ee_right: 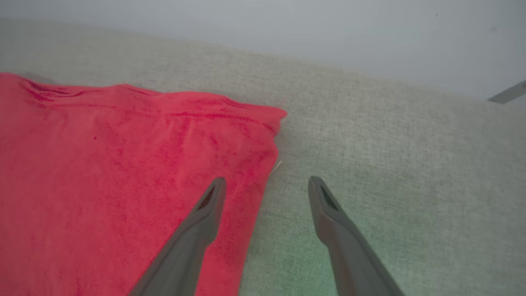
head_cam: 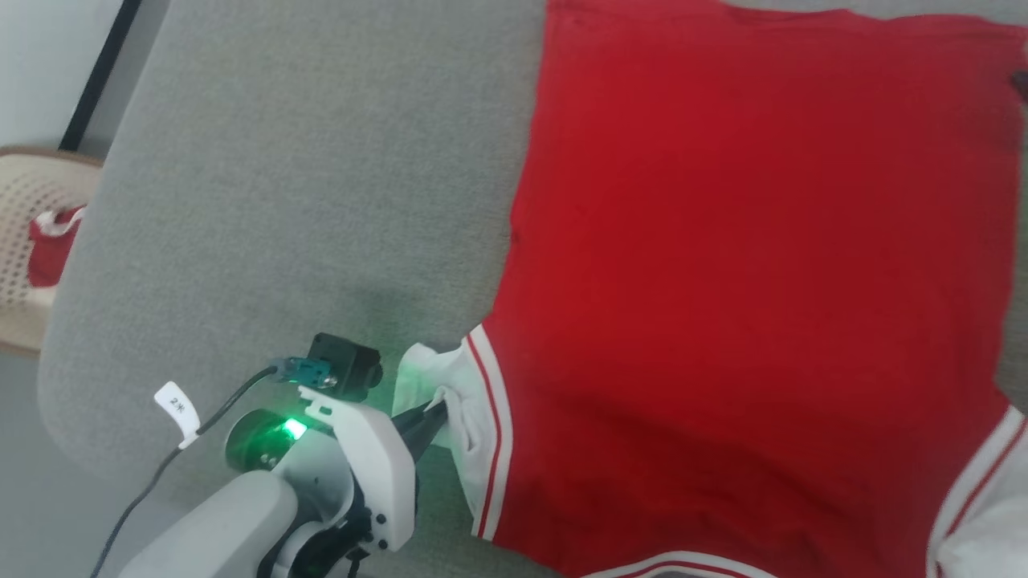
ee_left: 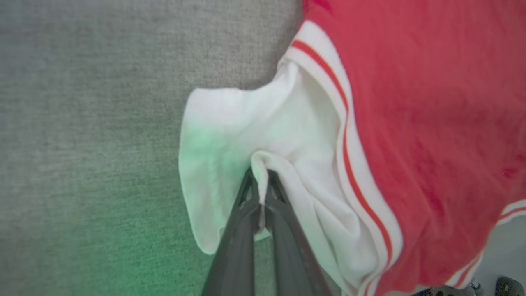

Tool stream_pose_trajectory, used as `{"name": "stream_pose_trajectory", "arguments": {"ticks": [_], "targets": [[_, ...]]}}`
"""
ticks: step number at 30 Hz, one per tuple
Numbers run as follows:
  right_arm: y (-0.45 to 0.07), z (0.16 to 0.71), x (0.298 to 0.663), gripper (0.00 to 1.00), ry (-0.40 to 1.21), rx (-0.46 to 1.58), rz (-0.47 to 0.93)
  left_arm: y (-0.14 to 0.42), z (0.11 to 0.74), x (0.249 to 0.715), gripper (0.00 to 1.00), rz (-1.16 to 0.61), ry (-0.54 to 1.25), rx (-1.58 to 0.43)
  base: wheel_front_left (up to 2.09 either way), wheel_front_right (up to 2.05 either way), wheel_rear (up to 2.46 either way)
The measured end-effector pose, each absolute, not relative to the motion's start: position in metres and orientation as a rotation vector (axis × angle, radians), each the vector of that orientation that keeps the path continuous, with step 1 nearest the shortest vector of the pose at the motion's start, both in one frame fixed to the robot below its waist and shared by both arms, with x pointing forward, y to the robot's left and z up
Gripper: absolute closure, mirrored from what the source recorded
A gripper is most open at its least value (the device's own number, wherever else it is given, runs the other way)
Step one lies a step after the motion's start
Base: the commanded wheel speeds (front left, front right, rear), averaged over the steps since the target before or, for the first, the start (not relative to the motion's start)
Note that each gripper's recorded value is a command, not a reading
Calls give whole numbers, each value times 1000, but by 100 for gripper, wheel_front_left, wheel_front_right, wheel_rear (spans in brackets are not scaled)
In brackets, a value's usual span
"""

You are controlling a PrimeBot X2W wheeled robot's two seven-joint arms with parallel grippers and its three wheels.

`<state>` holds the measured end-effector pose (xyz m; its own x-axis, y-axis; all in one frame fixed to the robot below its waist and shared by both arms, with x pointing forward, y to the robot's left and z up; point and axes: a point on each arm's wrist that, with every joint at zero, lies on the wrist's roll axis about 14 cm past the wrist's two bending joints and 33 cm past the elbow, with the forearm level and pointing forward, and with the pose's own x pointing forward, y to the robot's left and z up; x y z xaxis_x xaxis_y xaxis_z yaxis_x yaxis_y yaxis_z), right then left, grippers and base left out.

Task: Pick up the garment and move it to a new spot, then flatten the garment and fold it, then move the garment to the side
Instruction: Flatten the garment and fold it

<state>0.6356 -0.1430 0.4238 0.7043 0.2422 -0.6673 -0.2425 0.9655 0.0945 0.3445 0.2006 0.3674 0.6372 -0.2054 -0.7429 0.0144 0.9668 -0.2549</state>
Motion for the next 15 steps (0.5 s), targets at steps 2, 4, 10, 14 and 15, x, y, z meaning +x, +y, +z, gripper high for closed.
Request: {"name": "stream_pose_trajectory", "arguments": {"ticks": [2, 4, 10, 14, 15], "targets": [[-142, 411, 640, 0, 802, 13, 256, 201, 365, 345, 100, -123, 877, -240, 0, 0, 0], [-139, 398, 642, 0, 862, 34, 249, 201, 362, 346, 100, -118, 881, -248, 0, 0, 0], [-136, 369, 644, 0, 1006, 14, 228, 203, 354, 348, 100, -110, 892, -261, 0, 0, 0], [-134, 361, 641, 2, 1071, 13, 220, 205, 351, 348, 100, -106, 894, -267, 0, 0, 0], [-133, 361, 640, 100, 1079, -7, 223, 205, 350, 349, 100, -107, 895, -267, 0, 0, 0]]}}
